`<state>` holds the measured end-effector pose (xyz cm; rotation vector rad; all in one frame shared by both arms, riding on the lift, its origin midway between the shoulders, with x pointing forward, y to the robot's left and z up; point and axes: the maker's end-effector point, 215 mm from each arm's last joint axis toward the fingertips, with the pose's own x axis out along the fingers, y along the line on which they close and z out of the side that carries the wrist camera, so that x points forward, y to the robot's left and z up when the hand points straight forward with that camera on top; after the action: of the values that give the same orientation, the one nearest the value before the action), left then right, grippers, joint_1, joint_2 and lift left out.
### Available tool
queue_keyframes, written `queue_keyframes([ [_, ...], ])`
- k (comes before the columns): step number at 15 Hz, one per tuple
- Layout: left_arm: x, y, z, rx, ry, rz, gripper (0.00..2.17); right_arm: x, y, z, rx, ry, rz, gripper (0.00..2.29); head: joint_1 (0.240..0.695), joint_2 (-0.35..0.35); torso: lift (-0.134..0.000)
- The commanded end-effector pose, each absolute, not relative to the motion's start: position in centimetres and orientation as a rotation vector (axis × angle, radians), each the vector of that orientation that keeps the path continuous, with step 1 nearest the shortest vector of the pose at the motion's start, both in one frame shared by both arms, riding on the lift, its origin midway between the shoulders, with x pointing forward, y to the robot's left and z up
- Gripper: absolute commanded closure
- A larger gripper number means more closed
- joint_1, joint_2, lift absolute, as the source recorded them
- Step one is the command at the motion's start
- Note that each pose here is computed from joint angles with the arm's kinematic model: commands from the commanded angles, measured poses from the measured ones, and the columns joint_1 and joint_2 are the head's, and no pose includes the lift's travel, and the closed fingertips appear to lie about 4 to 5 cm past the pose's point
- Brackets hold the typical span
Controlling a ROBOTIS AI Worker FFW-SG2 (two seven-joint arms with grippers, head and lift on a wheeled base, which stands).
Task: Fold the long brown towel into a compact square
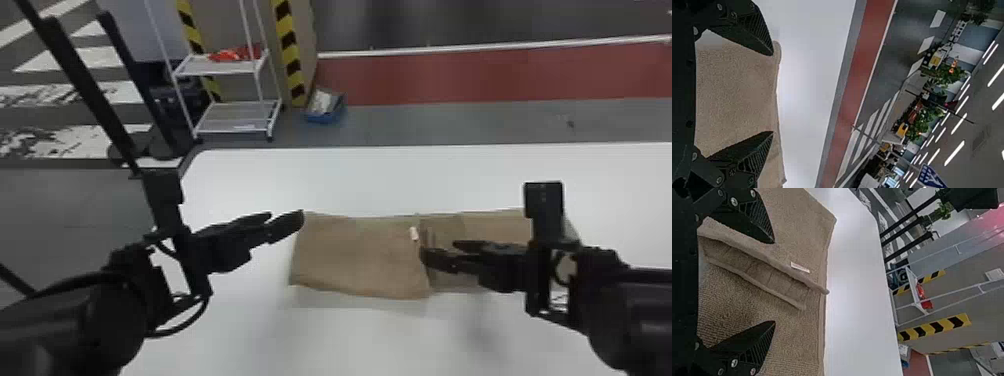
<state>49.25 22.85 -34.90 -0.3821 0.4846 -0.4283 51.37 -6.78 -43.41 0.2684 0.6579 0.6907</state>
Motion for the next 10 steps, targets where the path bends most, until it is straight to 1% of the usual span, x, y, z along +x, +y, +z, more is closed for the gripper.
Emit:
queue_keyframes([
  [1,48.8,23.3,-35.5,-0.387,0.491,-0.419,0.2,51.8,-5.6,-43.8,0.265,0.653,0.71,0.17,0.695,0.171,-0.124],
  [3,48.7,23.7,-35.7,-0.394,0.493,-0.412,0.2,51.8,-5.0,-44.2,0.261,0.658,0.722,0.19,0.695,0.185,-0.124],
  [5,48.7,23.7,-35.8,-0.396,0.489,-0.411,0.2,52.0,-4.3,-44.1,0.253,0.639,0.738,0.22,0.695,0.193,-0.124],
  [8,48.7,23.7,-36.3,-0.403,0.486,-0.409,0.2,51.4,-3.3,-44.0,0.265,0.639,0.772,0.37,0.695,0.21,-0.124],
  [10,48.8,23.9,-36.5,-0.402,0.48,-0.407,0.2,51.0,-3.0,-44.0,0.28,0.639,0.783,0.41,0.695,0.218,-0.124],
])
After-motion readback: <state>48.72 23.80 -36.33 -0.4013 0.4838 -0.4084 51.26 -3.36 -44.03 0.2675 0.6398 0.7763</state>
